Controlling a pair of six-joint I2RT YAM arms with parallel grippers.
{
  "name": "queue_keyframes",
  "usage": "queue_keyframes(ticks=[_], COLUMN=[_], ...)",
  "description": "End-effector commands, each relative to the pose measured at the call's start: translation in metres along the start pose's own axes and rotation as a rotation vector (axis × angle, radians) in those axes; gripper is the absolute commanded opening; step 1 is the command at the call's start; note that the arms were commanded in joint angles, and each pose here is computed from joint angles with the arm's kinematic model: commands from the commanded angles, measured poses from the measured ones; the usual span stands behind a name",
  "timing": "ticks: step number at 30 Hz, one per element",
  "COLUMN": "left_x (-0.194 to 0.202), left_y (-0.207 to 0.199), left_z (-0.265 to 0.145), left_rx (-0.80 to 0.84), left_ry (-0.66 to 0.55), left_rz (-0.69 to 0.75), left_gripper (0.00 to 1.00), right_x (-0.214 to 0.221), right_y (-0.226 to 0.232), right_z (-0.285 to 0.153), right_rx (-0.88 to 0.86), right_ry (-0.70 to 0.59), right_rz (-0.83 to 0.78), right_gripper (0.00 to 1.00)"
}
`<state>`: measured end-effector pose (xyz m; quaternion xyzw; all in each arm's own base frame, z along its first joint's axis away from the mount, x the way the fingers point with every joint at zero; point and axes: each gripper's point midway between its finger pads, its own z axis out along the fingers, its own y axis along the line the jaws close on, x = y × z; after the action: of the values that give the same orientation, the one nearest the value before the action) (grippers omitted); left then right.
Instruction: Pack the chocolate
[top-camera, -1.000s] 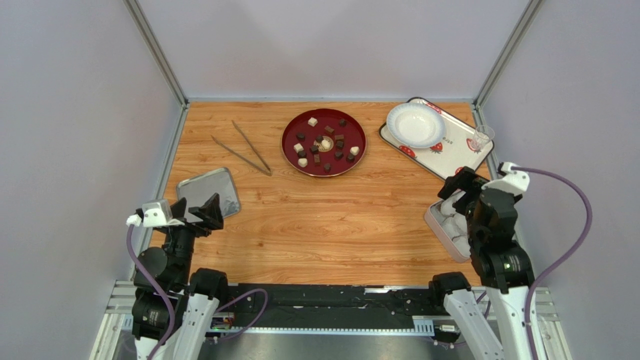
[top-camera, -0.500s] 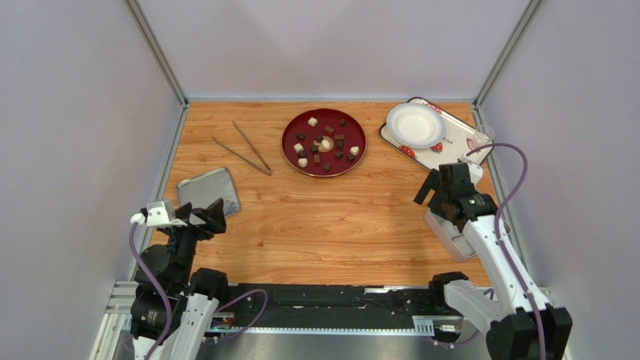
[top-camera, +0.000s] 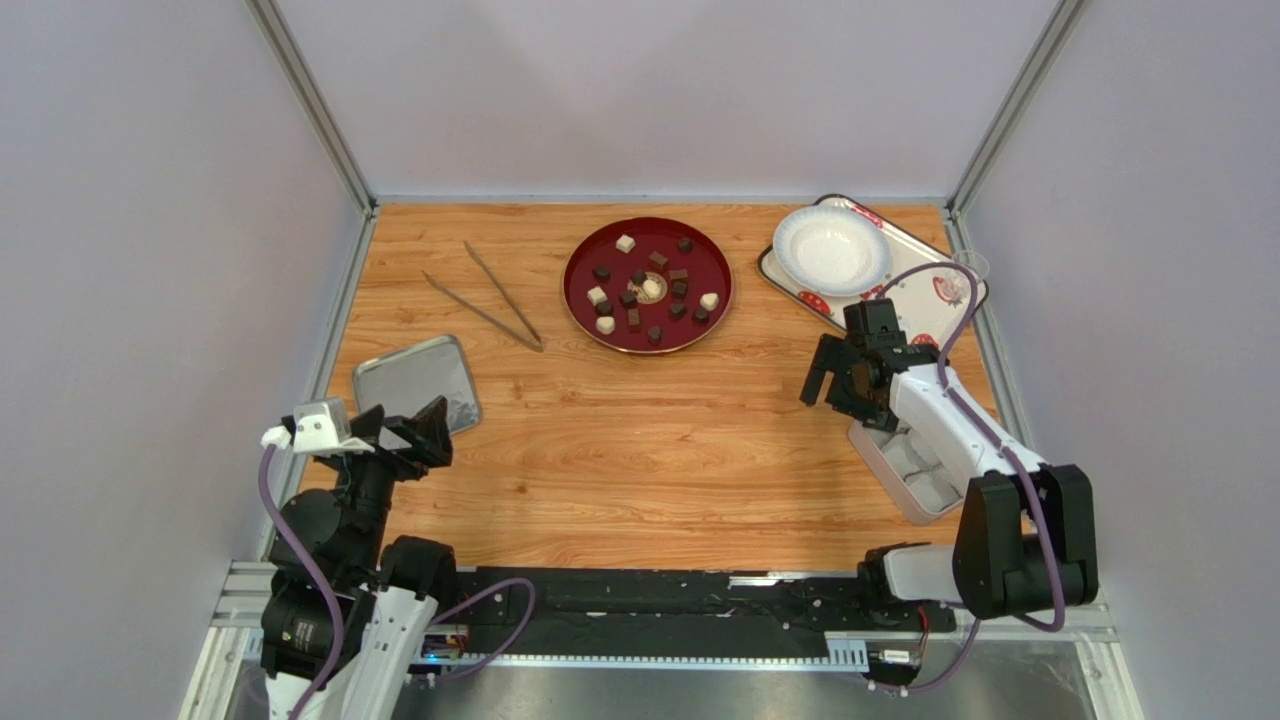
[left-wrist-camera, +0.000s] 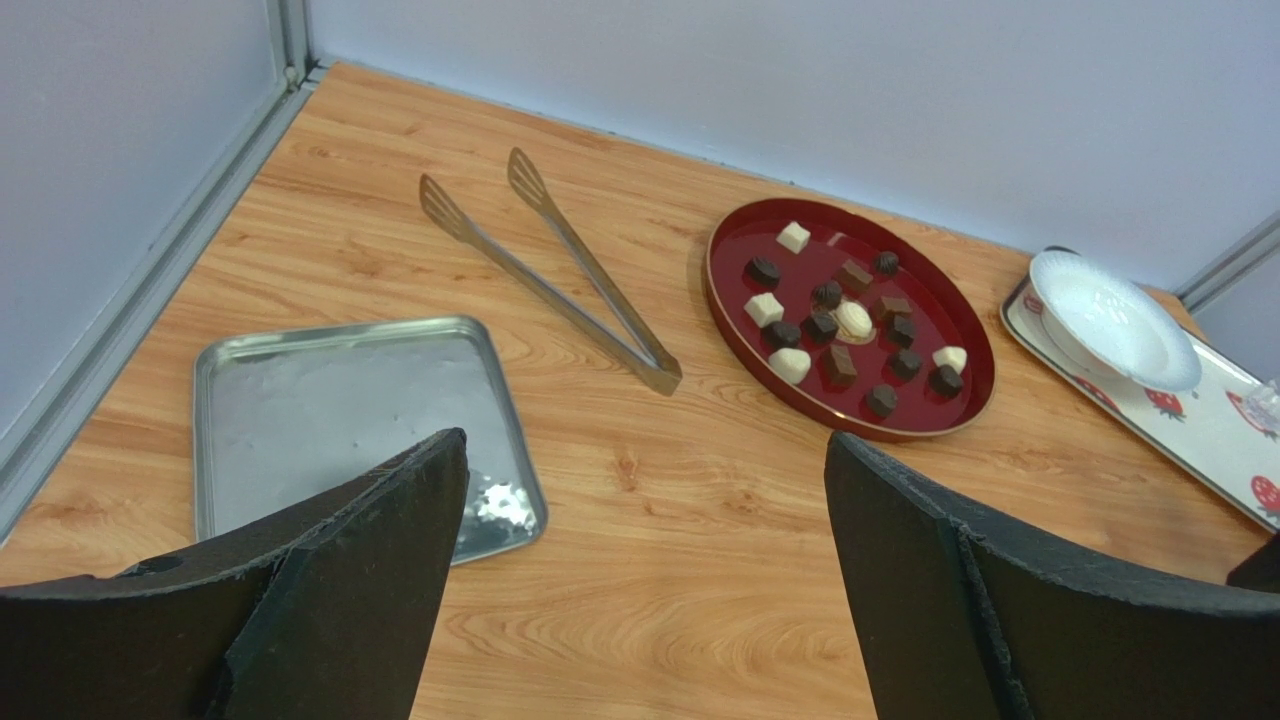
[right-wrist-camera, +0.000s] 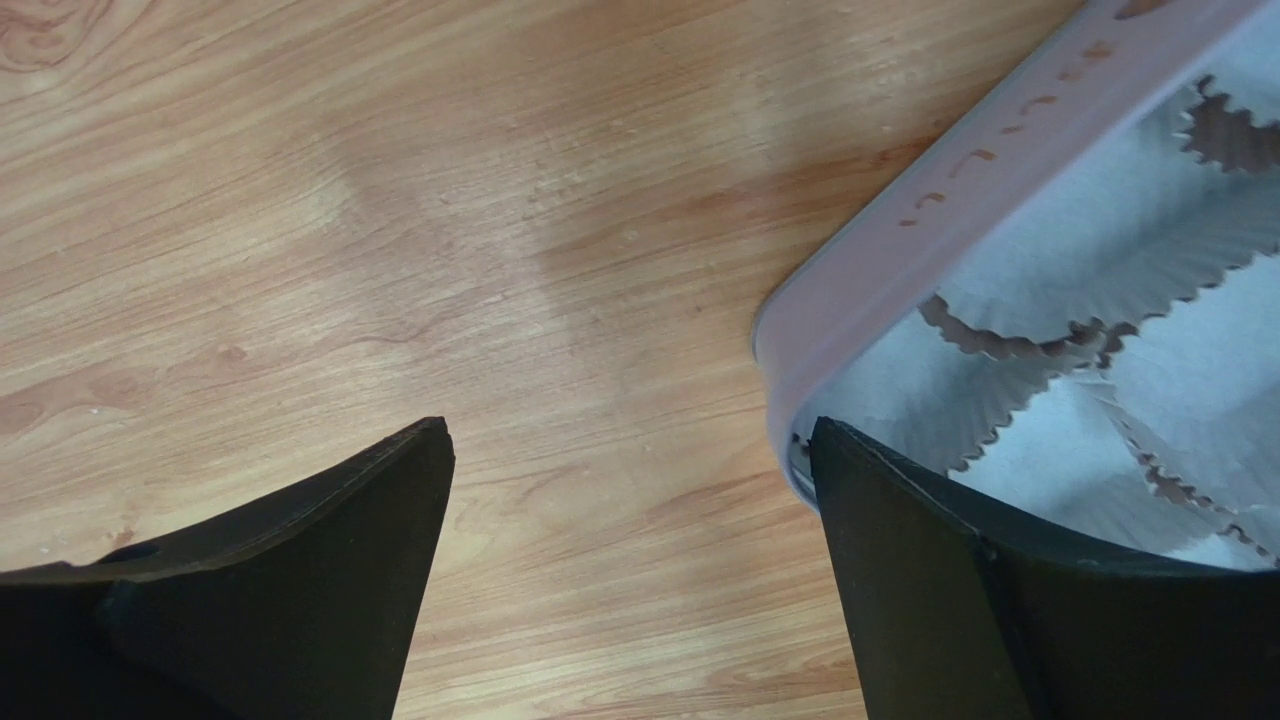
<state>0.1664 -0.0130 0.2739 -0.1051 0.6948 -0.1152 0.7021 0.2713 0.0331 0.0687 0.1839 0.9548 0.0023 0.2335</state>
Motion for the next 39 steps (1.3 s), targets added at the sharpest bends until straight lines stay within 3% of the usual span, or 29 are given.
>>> queue_keyframes(ticks=[1, 9, 21, 25, 27, 30, 33, 36, 39], left_x=[-0.03, -0.032, -0.031, -0.03, -0.03, -0.029, -0.029, -0.029, -0.029], left_y=[-0.006, -0.007, -0.008, -0.007, -0.007, -0.007, -0.007, -0.008, -0.008], left_z=[-0.028, -0.027, -0.028, -0.028, -0.029, -0.029, -0.028, -0.028, -0.028], left_rx=[0.06, 0.068, 0.072, 0.07, 0.071, 0.069, 0.071, 0.073, 0.075], left_ry=[-0.157, -0.164, -0.158, -0.152, -0.153, -0.149, -0.149, -0.151, -0.151], left_rz=[-0.044, -0.045, -0.044, -0.043, -0.047, -0.045, -0.044, -0.046, -0.046], left_gripper=[0.96, 0.96, 0.95, 0.95, 0.95, 0.95, 0.95, 0.95, 0.95], right_x=[-0.019, 0.007, 0.11, 0.163, 0.169, 0.178, 0.16, 0.113, 0.076], right_y=[0.034, 0.091, 0.272, 0.326, 0.343, 0.344, 0.332, 0.294, 0.246], right_z=[-0.008, -0.024, -0.07, -0.102, -0.121, -0.133, -0.145, -0.131, -0.109], right_rx=[-0.125, -0.228, -0.508, -0.626, -0.661, -0.66, -0.64, -0.484, -0.379], right_ry=[-0.037, -0.034, 0.024, 0.069, 0.055, 0.05, -0.006, -0.095, -0.088], right_rz=[-0.069, -0.201, -0.557, -0.72, -0.773, -0.829, -0.814, -0.727, -0.597], right_gripper=[0.92, 0.89, 0.88, 0.88, 0.88, 0.88, 0.89, 0.9, 0.91])
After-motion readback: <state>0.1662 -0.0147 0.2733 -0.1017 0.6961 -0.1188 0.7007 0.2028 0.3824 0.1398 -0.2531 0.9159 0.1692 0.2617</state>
